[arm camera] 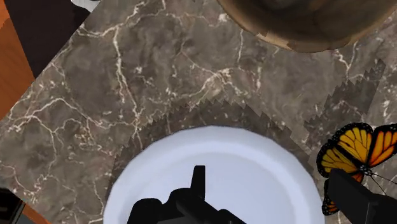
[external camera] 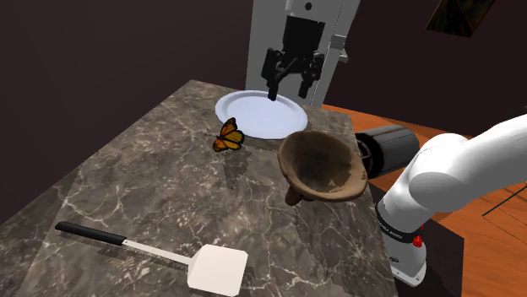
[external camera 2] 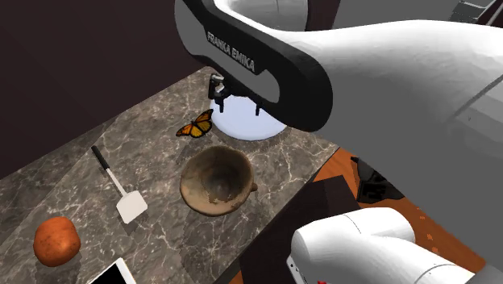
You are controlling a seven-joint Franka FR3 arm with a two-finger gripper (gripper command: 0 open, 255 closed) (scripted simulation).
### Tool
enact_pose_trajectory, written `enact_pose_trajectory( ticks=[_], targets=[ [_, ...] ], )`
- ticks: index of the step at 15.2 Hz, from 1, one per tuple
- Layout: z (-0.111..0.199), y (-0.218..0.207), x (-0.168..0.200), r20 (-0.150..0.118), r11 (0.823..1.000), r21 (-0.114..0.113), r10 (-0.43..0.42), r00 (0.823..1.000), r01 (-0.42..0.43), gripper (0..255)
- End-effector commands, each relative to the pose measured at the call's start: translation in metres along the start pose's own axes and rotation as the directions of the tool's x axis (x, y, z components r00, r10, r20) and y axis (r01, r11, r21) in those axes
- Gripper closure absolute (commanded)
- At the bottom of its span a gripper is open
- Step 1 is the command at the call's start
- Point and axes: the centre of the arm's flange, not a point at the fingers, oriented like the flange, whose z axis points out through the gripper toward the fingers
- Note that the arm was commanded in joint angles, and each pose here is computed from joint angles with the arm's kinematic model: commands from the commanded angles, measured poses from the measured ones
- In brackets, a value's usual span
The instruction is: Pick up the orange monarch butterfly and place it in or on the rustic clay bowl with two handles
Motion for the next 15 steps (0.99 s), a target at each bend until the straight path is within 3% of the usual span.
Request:
enact_pose_trajectory(
  ticks=[1, 5, 10, 15],
  targets=[
    [0.013, -0.019, 0.007, 0.027, 0.999, 0.011, 0.051, 0.998, -0.051, 0],
    [0.040, -0.060, 0.025, 0.080, 0.989, 0.028, 0.144, 0.986, -0.147, 0],
    [0.074, -0.108, 0.052, 0.148, 0.963, 0.041, 0.257, 0.955, -0.265, 0],
    [0.099, -0.115, 0.052, 0.156, 0.959, 0.042, 0.269, 0.950, -0.279, 0]
  ],
)
